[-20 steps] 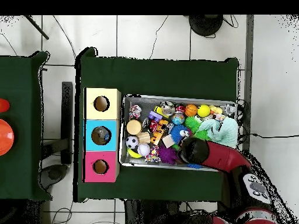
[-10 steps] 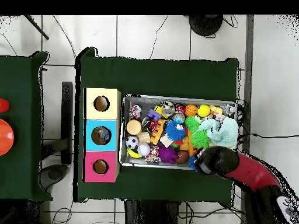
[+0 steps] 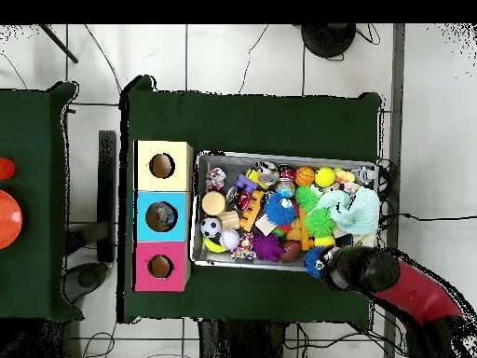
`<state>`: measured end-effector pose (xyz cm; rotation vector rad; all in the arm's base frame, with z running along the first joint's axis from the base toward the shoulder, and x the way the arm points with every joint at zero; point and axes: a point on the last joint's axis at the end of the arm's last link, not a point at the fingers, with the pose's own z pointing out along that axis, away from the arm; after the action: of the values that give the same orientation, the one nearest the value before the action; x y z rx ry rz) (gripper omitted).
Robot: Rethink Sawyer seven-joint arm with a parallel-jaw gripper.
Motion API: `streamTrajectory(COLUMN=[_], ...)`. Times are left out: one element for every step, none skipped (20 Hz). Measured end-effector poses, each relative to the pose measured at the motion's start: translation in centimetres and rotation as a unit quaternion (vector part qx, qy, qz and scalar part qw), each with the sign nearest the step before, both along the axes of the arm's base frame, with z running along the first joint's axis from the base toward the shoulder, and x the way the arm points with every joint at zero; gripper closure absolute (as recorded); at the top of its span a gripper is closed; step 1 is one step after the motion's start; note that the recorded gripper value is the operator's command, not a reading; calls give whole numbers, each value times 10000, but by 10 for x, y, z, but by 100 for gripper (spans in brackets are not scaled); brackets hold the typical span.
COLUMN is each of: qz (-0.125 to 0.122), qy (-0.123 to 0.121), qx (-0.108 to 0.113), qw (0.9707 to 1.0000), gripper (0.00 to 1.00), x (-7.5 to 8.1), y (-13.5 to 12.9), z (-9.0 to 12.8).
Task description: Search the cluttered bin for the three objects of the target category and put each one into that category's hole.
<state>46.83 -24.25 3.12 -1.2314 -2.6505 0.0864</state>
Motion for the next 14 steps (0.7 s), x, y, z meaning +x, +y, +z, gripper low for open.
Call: streamTrajectory(qz=[9,36,50,70,106,122,147,157,164,172,184,195,206,220], qy=[10,24,25,24,12,-2,-42,-67,-93,-118,-163,-209,-247,-296], qx=[0,-1,-5,-11,-23,-28,-36,-41,-46,-51,-59,-66,-71,-78], qw=[10000,10000,10000,10000,9999,9999,9999,9998,9998,9998,9997,9996,9995,9993], gripper=[0,0,0,0,0,0,0,0,0,0,0,0,0,0], x=[-1,-3,-4,-4,-5,-5,-5,-4,-3,-2,-1,1,3,5], y=[0,0,0,0,0,0,1,1,1,1,2,3,4,5], z=[-1,-2,-3,-4,-7,-8,-11,-12,-13,-14,-15,-16,-17,-20])
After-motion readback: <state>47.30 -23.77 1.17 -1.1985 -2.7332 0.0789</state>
